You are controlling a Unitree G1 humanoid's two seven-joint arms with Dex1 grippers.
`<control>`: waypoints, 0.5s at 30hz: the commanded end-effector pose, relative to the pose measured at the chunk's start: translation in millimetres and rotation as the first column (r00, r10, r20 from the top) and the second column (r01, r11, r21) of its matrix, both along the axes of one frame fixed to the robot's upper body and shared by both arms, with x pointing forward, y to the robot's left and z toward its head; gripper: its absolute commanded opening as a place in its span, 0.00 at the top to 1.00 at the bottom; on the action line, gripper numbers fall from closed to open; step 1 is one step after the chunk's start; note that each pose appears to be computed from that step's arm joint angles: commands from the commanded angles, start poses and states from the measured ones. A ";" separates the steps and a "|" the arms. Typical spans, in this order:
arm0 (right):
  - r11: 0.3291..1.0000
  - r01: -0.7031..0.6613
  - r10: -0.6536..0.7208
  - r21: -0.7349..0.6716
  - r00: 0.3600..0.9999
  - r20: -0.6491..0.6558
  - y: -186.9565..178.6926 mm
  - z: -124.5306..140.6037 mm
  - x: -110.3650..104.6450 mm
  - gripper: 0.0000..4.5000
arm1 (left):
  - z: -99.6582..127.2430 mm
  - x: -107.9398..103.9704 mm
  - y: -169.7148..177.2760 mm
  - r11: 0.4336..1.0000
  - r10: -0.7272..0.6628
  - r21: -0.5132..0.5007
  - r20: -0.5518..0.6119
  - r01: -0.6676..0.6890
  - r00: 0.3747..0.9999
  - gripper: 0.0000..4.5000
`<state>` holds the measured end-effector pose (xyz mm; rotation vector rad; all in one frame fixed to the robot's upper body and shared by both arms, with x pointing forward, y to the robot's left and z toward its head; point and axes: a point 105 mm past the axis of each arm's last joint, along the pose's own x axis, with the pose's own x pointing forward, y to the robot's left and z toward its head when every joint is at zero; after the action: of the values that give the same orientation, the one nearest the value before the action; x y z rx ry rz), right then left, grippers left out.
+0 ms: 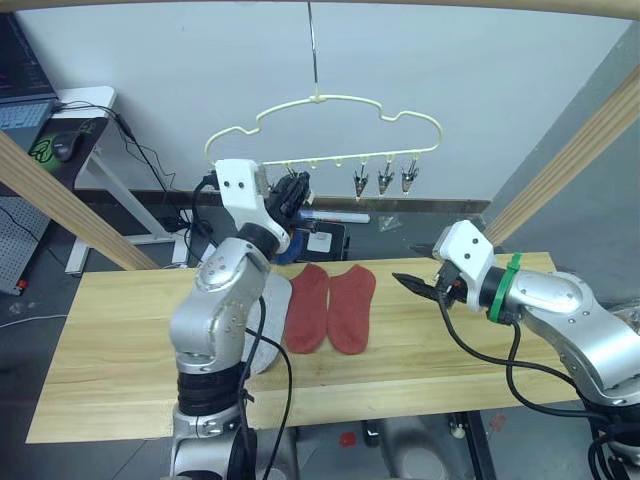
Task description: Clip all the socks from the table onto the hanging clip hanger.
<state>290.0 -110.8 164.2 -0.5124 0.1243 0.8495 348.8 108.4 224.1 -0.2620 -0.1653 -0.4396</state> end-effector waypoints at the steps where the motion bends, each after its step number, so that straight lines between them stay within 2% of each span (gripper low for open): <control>1: 1.000 0.012 -0.011 -0.002 1.000 0.012 3.5 -0.7 -0.7 0.37 | 25.6 -10.4 2.5 0.993 -0.099 -0.056 0.059 0.102 0.993 0.92; 9: 0.999 0.047 -0.047 0.010 0.999 -0.008 10.9 -8.3 2.1 0.37 | 29.7 -17.1 18.3 0.961 -0.253 -0.115 -0.003 0.251 0.967 0.92; 15: 0.998 0.054 -0.054 0.017 0.998 -0.012 16.1 -11.0 3.7 0.37 | 30.8 -21.1 21.2 0.946 -0.300 -0.135 -0.027 0.294 0.953 0.92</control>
<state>293.5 -95.7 148.5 -0.4737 0.1629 0.8068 335.3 131.1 235.8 -0.4352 -0.0396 -0.6757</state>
